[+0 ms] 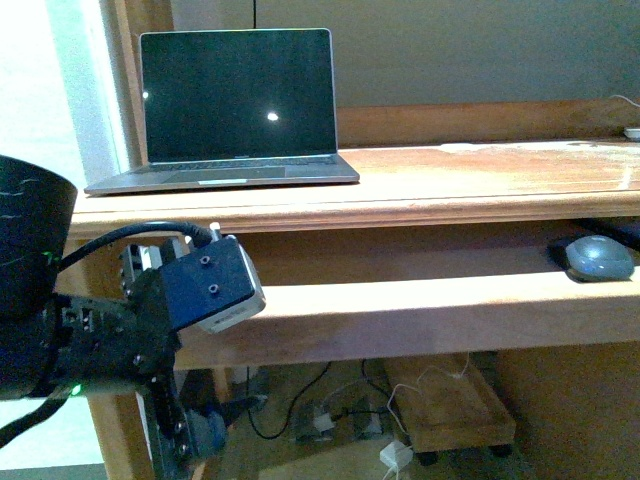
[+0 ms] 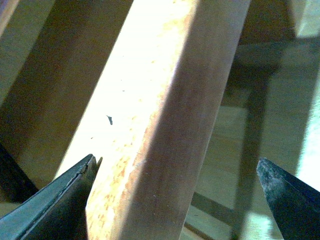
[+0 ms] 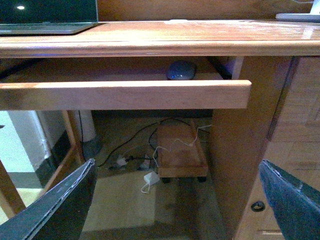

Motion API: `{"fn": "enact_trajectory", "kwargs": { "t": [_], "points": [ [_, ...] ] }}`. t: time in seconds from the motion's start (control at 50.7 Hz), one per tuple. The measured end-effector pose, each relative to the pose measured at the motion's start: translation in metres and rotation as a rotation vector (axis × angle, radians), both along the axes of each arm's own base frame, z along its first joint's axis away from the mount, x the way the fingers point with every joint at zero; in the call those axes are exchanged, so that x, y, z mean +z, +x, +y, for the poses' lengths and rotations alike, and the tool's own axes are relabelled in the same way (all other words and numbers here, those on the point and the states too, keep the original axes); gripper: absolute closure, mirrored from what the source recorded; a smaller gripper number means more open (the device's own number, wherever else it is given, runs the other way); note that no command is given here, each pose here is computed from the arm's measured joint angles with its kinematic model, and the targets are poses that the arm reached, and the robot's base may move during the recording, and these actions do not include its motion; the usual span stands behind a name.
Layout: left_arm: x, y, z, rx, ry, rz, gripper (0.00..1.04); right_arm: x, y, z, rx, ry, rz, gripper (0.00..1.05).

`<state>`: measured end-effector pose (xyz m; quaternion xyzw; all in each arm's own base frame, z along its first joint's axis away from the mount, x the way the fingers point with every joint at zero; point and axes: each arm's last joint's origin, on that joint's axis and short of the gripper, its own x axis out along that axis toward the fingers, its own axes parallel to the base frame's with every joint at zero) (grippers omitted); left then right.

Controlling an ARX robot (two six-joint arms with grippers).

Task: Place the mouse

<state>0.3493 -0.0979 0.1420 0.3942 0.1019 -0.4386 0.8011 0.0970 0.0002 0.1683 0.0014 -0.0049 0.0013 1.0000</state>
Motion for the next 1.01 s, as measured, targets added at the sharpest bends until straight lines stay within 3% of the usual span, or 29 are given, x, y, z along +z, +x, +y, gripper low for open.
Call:
{"fn": "enact_trajectory", "kwargs": {
  "t": [0.276, 0.513, 0.611, 0.69, 0.808, 1.006],
  "points": [
    [0.021, -0.048, -0.007, 0.113, -0.222, 0.197, 0.08, 0.000, 0.000, 0.000, 0.000, 0.000, 0.000, 0.07],
    [0.057, -0.094, -0.001, 0.351, -0.650, 0.414, 0.08, 0.000, 0.000, 0.000, 0.000, 0.000, 0.000, 0.07],
    [0.061, -0.108, 0.007, 0.672, -0.775, -0.012, 0.26, 0.000, 0.000, 0.000, 0.000, 0.000, 0.000, 0.07],
    [0.059, -0.119, 0.022, 0.842, -0.820, -0.157, 0.36, -0.002, 0.000, -0.001, -0.087, 0.043, 0.102, 0.07],
    [0.055, -0.133, 0.040, 0.934, -0.837, -0.219, 0.52, 0.007, 0.005, -0.005, -0.166, 0.091, 0.229, 0.07],
    [0.043, -0.158, 0.060, 0.928, -0.831, -0.209, 0.86, 0.076, 0.050, -0.010, -0.133, 0.111, 0.081, 0.07]
  ]
}}
